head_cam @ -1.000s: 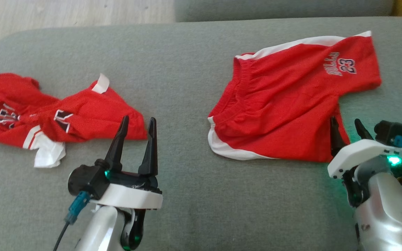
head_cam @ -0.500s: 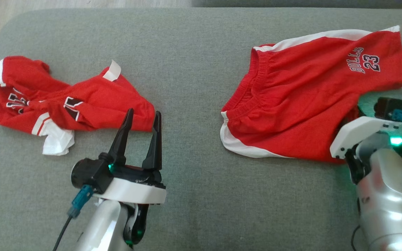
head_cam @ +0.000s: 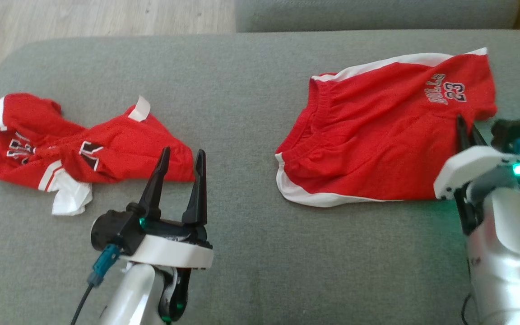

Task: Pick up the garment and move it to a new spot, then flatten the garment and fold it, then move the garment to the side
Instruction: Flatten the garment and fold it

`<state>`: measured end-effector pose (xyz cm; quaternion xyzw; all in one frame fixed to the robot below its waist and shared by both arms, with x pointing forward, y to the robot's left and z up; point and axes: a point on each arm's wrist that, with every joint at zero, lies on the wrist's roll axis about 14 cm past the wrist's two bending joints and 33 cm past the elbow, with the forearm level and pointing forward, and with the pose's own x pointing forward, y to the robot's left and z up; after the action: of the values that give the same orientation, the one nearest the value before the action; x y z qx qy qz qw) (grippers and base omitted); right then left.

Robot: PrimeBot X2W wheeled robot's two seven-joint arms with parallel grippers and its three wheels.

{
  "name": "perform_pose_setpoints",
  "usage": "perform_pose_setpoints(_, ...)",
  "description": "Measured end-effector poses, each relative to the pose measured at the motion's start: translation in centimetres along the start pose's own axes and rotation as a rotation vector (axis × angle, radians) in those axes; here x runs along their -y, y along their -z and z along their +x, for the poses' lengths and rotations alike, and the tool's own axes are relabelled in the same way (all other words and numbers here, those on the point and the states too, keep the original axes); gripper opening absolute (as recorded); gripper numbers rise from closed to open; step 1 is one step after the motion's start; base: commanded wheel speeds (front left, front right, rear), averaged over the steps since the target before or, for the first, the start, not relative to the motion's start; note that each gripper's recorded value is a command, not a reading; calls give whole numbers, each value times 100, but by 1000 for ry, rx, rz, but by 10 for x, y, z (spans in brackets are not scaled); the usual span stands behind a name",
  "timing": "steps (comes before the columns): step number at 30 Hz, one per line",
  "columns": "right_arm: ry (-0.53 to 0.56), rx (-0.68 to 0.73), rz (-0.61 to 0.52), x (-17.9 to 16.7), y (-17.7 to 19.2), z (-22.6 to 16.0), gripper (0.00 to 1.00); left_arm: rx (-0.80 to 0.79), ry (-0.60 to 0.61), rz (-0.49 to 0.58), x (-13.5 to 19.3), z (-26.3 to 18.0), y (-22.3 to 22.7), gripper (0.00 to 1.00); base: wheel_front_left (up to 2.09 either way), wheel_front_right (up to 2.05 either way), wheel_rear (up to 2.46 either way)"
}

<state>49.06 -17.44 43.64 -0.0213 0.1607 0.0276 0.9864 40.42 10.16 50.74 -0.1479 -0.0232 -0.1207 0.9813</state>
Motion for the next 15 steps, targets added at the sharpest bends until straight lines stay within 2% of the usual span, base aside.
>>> perform_pose_setpoints(7,70,28,5,26,-4,-23,0,8,5,-1,5,-4,-3,100,0,0,0)
perform_pose_setpoints(15,118,-23,16,40,-10,-21,0,-6,-27,-1,-6,-7,2,100,0,0,0)
